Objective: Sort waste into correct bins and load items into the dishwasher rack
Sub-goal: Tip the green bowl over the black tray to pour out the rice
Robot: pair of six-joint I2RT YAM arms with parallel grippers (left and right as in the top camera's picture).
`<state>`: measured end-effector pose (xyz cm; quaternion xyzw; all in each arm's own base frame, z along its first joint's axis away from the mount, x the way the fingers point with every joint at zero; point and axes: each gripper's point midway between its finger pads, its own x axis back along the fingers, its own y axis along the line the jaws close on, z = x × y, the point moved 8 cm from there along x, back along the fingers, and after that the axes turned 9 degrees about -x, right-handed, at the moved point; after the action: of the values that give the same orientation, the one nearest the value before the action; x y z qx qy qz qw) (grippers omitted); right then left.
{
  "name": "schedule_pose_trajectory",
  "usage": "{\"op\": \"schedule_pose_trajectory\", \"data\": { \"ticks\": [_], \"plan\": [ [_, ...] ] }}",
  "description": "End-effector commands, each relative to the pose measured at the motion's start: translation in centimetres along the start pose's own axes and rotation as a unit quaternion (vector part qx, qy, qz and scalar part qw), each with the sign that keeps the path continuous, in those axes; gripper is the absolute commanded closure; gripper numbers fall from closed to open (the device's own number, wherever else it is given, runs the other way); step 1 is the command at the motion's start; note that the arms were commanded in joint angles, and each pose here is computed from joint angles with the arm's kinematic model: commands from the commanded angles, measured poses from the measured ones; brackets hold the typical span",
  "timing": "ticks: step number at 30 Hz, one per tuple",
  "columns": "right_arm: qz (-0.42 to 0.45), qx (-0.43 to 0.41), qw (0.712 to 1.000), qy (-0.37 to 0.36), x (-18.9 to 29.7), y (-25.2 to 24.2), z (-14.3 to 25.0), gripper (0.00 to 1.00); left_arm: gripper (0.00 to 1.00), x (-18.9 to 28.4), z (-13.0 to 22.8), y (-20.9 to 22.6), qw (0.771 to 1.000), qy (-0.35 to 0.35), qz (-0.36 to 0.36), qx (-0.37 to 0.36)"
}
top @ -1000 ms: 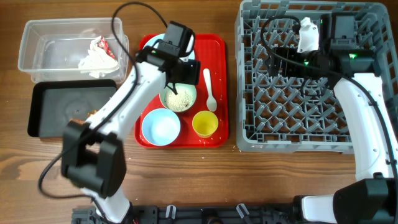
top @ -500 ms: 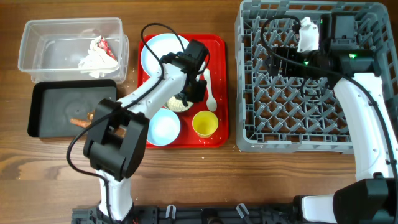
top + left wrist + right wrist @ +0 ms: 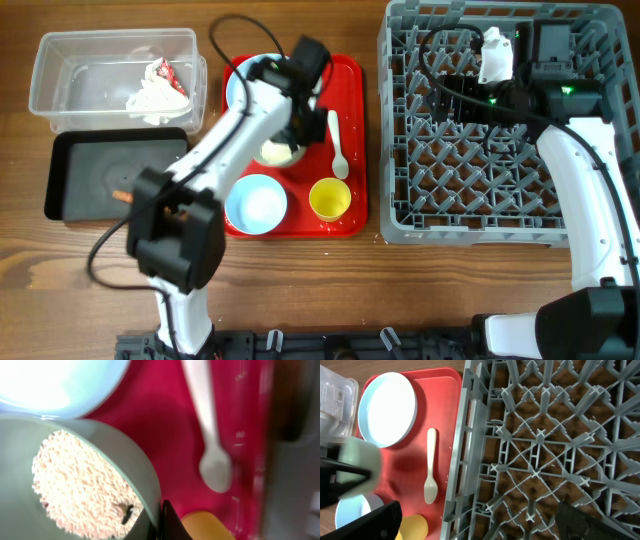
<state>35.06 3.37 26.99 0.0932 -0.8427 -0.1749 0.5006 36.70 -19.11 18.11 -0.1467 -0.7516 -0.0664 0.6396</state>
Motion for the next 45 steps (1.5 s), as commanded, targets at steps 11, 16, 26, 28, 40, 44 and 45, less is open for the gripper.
{"op": "schedule_pose_trajectory", "data": {
  "ticks": [11, 16, 26, 28, 40, 44, 45],
  "plan": [
    [-0.008, -0.004, 1.0, 0.002, -0.1, 0.3, -0.2, 0.0, 0.96, 11.7, 5.5, 15.7, 0.975, -0.049, 0.17, 0.137],
    [-0.007, -0.006, 1.0, 0.007, -0.1, 0.3, -0.1, 0.0, 0.96, 10.3, 8.2, 22.2, 0.927, -0.144, 0.294, 0.182],
    [-0.007, -0.007, 1.0, 0.008, -0.1, 0.2, 0.0, 0.0, 0.96, 6.3, 15.3, 31.5, 0.781, -0.326, 0.441, 0.299],
    [-0.007, -0.006, 1.0, 0.009, -0.1, 0.2, 0.0, 0.0, 0.96, 6.7, 16.1, 32.4, 0.748, -0.355, 0.462, 0.317],
    [-0.007, -0.007, 1.0, 0.009, -0.1, 0.2, 0.0, 0.0, 0.96, 8.4, 17.6, 33.7, 0.634, -0.33, 0.545, 0.438],
    [-0.007, -0.006, 1.0, 0.009, -0.1, 0.2, 0.0, 0.0, 0.96, 8.4, 17.6, 33.7, 0.632, -0.328, 0.547, 0.441],
    [-0.007, -0.006, 1.0, 0.009, -0.1, 0.2, 0.0, 0.0, 0.96, 8.4, 17.6, 33.7, 0.631, -0.326, 0.547, 0.442]
  ]
}}
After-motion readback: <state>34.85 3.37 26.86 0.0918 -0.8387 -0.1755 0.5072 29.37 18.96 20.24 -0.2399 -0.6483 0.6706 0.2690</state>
